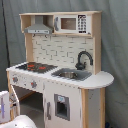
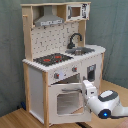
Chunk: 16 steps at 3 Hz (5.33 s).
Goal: Play with the kitchen
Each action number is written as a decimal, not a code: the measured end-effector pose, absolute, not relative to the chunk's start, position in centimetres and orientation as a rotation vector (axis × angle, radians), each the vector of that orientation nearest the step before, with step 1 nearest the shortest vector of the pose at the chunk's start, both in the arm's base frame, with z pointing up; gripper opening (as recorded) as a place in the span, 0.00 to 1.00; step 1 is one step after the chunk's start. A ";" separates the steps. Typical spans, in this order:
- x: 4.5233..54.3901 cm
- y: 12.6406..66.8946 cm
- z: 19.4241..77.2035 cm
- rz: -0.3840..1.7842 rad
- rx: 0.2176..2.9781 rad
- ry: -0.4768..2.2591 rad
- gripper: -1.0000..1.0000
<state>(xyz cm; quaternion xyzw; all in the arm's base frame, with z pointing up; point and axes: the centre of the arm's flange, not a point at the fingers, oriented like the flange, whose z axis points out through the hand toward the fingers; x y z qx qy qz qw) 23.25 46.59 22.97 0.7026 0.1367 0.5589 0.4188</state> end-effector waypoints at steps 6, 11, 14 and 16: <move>32.5 41.1 25.8 1.282 1.764 0.402 1.00; 24.4 46.2 30.5 1.169 1.503 0.753 1.00; 21.5 48.4 32.6 0.997 1.215 1.008 1.00; 19.5 49.6 30.8 0.856 1.019 1.198 1.00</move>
